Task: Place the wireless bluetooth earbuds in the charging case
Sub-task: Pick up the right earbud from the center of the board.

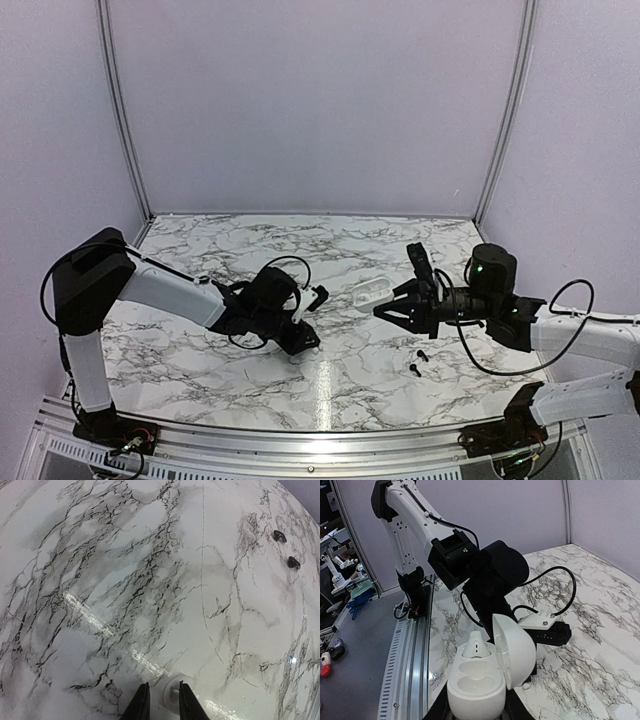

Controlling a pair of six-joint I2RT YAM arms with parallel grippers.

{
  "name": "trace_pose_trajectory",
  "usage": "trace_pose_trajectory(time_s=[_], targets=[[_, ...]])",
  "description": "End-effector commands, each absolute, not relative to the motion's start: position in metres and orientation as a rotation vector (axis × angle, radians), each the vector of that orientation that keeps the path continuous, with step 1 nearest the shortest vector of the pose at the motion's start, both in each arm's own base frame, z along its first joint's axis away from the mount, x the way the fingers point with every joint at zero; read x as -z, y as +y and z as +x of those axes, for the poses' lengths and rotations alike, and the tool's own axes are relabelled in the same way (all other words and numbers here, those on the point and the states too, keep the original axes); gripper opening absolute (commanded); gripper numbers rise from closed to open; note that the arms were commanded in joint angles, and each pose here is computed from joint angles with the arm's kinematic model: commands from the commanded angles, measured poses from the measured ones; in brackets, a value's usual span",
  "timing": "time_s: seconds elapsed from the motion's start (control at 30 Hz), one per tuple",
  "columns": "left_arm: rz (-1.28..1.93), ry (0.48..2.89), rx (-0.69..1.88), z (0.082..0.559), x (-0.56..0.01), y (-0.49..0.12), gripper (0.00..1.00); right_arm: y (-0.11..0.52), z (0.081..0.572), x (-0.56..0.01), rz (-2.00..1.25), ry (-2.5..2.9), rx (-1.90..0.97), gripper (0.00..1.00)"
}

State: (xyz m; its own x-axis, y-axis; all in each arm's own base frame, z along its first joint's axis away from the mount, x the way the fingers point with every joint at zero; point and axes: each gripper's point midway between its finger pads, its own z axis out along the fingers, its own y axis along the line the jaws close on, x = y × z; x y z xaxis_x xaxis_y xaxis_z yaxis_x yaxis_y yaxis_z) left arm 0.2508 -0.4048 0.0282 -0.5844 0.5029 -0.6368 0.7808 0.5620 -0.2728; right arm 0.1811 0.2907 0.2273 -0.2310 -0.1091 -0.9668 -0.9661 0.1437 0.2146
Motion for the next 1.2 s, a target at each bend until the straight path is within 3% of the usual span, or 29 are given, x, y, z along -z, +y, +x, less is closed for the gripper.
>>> trace_pose_trajectory(time_s=[0.0, 0.43, 0.73, 0.8, 0.87, 0.97, 1.17], targets=[[1.092, 2.324, 0.749, 0.242, -0.021, -0.412, 0.22, 0.289, 0.184, -0.235, -1.085, 1.503, -1.179, 0.0], [1.163, 2.356, 0.711, 0.225, -0.008, -0.412, 0.23, 0.288, 0.184, -0.235, -1.087, 1.502, -1.172, 0.0], [1.153, 2.329, 0.69, 0.227, -0.02, -0.41, 0.02, 0.288, 0.183, -0.236, -1.09, 1.499, -1.176, 0.0], [1.153, 2.309, 0.689, 0.228, -0.027, -0.41, 0.04, 0.288, 0.182, -0.236, -1.091, 1.498, -1.182, 0.0], [1.158, 2.296, 0.693, 0.229, -0.031, -0.411, 0.14, 0.288, 0.182, -0.236, -1.093, 1.498, -1.185, 0.0], [1.171, 2.291, 0.69, 0.229, -0.033, -0.412, 0.14, 0.288, 0.182, -0.236, -1.092, 1.498, -1.185, 0.0], [1.164, 2.198, 0.702, 0.229, -0.065, -0.407, 0.02, 0.289, 0.181, -0.233, -1.099, 1.505, -1.195, 0.0]])
